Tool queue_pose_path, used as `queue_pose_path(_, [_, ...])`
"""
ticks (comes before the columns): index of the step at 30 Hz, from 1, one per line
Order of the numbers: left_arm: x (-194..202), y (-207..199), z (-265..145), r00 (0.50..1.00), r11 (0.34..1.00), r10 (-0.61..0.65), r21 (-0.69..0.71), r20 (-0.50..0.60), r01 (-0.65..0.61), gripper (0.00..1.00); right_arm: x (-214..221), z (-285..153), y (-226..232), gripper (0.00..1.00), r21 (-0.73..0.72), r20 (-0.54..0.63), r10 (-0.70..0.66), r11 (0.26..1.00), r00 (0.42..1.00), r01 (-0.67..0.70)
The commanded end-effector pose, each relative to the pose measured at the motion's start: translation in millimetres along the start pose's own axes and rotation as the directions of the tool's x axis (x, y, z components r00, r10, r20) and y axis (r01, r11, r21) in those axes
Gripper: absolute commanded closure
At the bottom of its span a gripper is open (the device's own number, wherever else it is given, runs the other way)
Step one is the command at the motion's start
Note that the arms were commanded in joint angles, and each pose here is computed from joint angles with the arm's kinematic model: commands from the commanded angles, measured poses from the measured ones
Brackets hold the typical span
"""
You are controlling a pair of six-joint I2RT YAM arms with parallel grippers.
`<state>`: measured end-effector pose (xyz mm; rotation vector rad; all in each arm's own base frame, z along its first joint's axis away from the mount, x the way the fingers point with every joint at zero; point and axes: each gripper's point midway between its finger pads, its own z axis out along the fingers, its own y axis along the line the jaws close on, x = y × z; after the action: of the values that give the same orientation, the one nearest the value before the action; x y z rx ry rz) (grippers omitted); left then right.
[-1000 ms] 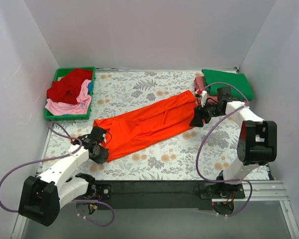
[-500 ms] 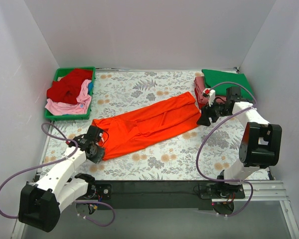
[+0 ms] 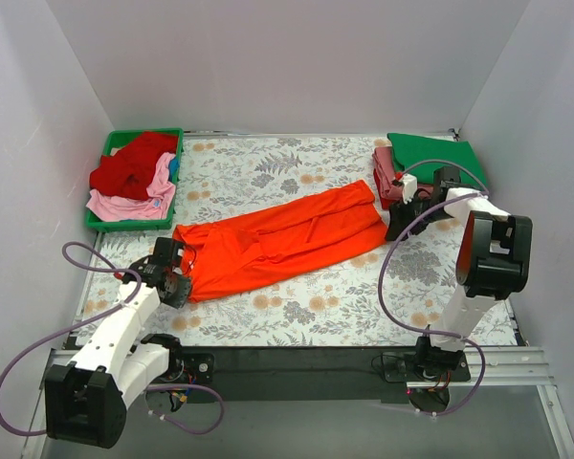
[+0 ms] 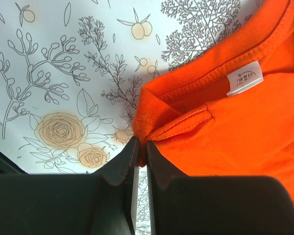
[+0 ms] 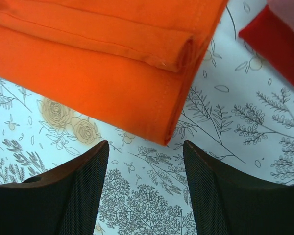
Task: Fold and stack the t-shirts
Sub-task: Fold the tshirt
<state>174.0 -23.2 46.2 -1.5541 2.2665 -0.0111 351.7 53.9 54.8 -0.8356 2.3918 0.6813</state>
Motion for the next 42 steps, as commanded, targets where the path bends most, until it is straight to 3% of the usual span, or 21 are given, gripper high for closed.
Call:
queue_pose_path(1, [-12, -13, -4, 1.0, 0.999, -0.008, 0.039, 0.027, 0.007, 1.0, -6, 4, -14, 0.31, 0.034, 0.006, 0.065, 0.997, 0.998, -0.065])
queue_pose_path(10, [-16, -17, -1, 1.0, 0.998, -0.002, 0.055, 0.026, 0.0, 1.0, 3, 23, -10, 0.35, -0.044, -0.006, 0.155, 0.987, 0.988, -0.155])
queue_pose_path(13, [-18, -17, 0, 1.0, 0.998, 0.0, 0.057, 0.029, -0.001, 1.0, 10, 25, -3, 0.47, -0.073, -0.022, 0.171, 0.982, 0.985, -0.173])
queue_pose_path(14, [-19, -19, -1, 0.999, 0.998, -0.001, 0.063, 0.032, -0.001, 1.0, 13, 26, 0, 0.58, -0.083, -0.03, 0.173, 0.981, 0.984, -0.175])
queue_pose_path(16, [-19, -18, 0, 0.999, 0.998, 0.006, 0.061, 0.032, -0.008, 1.0, 19, 26, 2, 0.69, -0.091, -0.044, 0.172, 0.98, 0.984, -0.175])
queue_pose_path(17, [-20, -20, 0, 0.999, 0.998, 0.004, 0.065, 0.032, -0.006, 1.0, 24, 26, 6, 0.85, -0.096, -0.056, 0.181, 0.978, 0.982, -0.186])
queue_pose_path(18, [-19, -19, 1, 1.0, 0.998, 0.006, 0.062, 0.03, -0.008, 1.0, 26, 24, 5, 0.93, -0.093, -0.057, 0.188, 0.977, 0.981, -0.192])
queue_pose_path(20, [-21, -19, 0, 0.999, 0.998, 0.007, 0.063, 0.032, -0.009, 1.0, 35, 18, 4, 0.99, -0.074, -0.065, 0.203, 0.975, 0.977, -0.208])
queue_pose_path(31, [-13, -24, -5, 0.998, 0.993, 0.064, 0.1, -0.014, -0.063, 1.0, 114, -40, 35, 0.99, -0.028, -0.164, 0.224, 0.972, 0.961, -0.232])
queue_pose_path(37, [-20, -26, -13, 0.996, 0.99, 0.086, 0.108, 0.013, -0.087, 1.0, 128, -56, 53, 0.99, -0.023, -0.183, 0.198, 0.978, 0.963, -0.206])
queue_pose_path(38, [-21, -27, -14, 0.996, 0.989, 0.09, 0.113, 0.016, -0.091, 1.0, 124, -59, 53, 0.96, -0.019, -0.175, 0.182, 0.982, 0.968, -0.188])
queue_pose_path(40, [-19, -27, -15, 0.995, 0.988, 0.095, 0.119, 0.011, -0.095, 1.0, 118, -64, 51, 0.81, -0.012, -0.158, 0.148, 0.988, 0.976, -0.151])
queue_pose_path(41, [-18, -28, -15, 0.995, 0.988, 0.097, 0.123, 0.004, -0.097, 1.0, 105, -70, 45, 0.63, 0.008, -0.125, 0.113, 0.994, 0.986, -0.113])
queue_pose_path(42, [-18, -29, -16, 0.995, 0.987, 0.097, 0.128, 0.003, -0.096, 1.0, 98, -72, 43, 0.57, 0.01, -0.107, 0.091, 0.996, 0.99, -0.091])
